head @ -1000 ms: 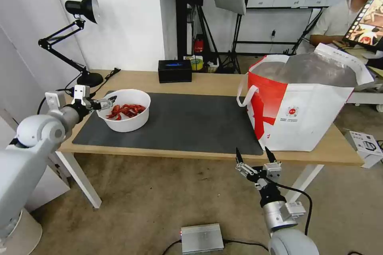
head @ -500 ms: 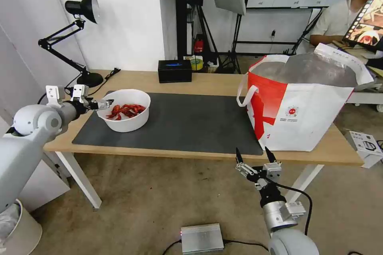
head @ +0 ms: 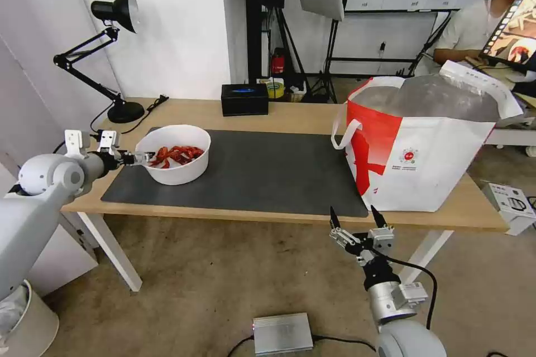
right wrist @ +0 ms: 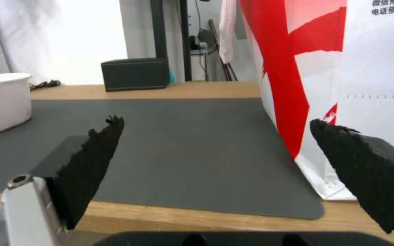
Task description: Pick up the trash from the table and place it into the takeout bag.
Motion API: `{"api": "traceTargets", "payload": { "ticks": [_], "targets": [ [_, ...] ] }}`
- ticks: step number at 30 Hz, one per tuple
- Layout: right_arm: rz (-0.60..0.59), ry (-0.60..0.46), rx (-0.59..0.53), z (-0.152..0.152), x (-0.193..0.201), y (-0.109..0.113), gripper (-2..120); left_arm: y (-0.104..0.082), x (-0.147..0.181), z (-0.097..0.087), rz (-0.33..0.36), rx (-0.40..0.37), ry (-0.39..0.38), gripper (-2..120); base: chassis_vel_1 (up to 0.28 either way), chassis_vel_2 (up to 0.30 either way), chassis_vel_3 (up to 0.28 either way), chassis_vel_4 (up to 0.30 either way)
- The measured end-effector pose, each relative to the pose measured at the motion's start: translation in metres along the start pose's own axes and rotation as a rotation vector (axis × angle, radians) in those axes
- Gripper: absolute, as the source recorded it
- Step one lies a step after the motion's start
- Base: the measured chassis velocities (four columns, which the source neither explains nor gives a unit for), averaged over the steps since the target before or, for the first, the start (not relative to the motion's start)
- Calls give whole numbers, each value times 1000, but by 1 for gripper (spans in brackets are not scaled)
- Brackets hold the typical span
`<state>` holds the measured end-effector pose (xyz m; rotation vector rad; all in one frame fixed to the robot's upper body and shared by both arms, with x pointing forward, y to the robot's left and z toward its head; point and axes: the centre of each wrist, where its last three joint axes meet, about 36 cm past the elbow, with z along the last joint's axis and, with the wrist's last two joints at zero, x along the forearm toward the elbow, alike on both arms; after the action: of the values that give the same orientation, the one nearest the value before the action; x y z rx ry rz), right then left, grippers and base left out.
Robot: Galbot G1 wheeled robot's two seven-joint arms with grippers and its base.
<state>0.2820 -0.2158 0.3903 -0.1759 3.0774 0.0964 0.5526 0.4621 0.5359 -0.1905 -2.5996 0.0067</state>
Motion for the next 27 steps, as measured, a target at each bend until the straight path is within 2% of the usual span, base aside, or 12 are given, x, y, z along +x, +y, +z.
{"api": "traceTargets", "payload": {
  "ticks": [17, 21, 22, 24, 26, 27],
  "targets": [
    [0, 0, 0, 0, 0, 0, 100, -8, -5, -1, 14, 6, -8, 100, 0, 0, 0, 0],
    [0, 0, 0, 0, 0, 0, 100, -9, -5, -1, 17, 3, -10, 91, 0, 0, 0, 0],
    [0, 0, 0, 0, 0, 0, 100, -10, -5, -1, 19, 2, -11, 84, 0, 0, 0, 0],
    [0, 0, 0, 0, 0, 0, 100, -10, -5, -1, 19, 2, -10, 80, 0, 0, 0, 0],
    [0, 0, 0, 0, 0, 0, 100, -10, -4, -1, 20, 1, -11, 68, 0, 0, 0, 0],
    [0, 0, 0, 0, 0, 0, 100, -10, -4, -1, 20, 1, -11, 68, 0, 0, 0, 0]
  ]
}}
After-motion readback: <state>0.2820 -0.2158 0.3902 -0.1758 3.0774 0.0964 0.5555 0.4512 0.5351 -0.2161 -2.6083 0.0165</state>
